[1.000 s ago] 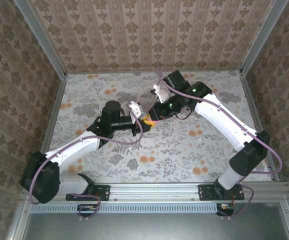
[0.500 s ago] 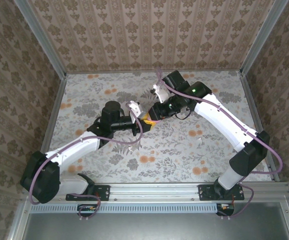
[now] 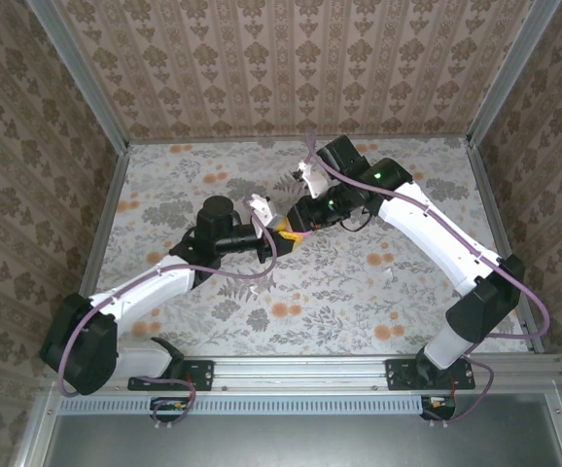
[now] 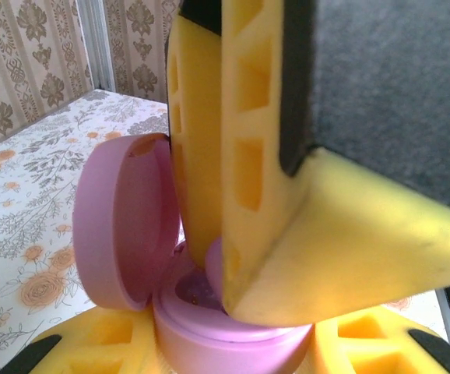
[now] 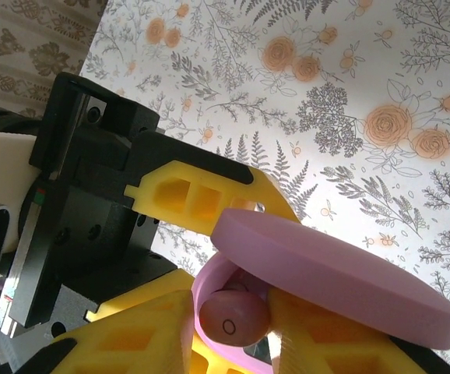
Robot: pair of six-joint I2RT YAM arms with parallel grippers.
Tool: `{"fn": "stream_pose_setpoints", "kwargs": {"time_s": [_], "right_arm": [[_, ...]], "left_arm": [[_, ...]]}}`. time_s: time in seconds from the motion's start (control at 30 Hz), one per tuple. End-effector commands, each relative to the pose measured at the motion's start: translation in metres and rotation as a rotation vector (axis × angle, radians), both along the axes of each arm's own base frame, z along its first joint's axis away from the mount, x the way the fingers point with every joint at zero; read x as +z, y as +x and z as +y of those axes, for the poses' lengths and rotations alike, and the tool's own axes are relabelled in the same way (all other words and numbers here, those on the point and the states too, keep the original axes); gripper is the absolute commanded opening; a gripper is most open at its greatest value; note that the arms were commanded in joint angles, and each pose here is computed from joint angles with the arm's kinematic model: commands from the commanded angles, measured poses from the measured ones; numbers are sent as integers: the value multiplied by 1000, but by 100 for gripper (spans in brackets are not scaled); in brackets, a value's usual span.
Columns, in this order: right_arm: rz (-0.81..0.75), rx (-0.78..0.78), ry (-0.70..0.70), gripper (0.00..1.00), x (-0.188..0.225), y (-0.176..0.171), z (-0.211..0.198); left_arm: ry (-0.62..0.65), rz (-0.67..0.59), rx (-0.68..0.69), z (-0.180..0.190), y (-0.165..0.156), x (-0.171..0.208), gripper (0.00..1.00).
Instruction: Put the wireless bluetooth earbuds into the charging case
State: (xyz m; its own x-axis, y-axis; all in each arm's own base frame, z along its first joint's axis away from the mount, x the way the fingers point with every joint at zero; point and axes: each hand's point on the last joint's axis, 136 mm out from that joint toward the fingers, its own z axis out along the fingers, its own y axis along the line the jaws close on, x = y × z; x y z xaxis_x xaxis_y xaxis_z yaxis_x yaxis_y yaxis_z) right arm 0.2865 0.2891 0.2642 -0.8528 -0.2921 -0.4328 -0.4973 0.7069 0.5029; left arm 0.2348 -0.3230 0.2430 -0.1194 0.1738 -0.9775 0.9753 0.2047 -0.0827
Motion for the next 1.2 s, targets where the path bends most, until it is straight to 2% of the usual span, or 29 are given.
{"fn": "stream_pose_setpoints", "kwargs": {"time_s": [0.0, 0.27, 0.57, 1.07, 1.17], "right_arm": [[0, -15, 14, 33, 5, -2, 0], [-8, -74, 42, 39, 13, 2, -2], [-16, -138, 105, 40, 24, 0, -8], [-48, -195, 208, 37, 41, -1, -14], [-48, -219, 232, 32, 42, 2, -16]], "left_arm": [[-80, -65, -50, -5, -7, 26, 34], [-78, -75, -25, -3, -4, 25, 35], [-80, -93, 7, 1, -1, 26, 34], [-90, -105, 26, 1, 2, 30, 34], [-93, -111, 37, 2, 3, 32, 34]]}}
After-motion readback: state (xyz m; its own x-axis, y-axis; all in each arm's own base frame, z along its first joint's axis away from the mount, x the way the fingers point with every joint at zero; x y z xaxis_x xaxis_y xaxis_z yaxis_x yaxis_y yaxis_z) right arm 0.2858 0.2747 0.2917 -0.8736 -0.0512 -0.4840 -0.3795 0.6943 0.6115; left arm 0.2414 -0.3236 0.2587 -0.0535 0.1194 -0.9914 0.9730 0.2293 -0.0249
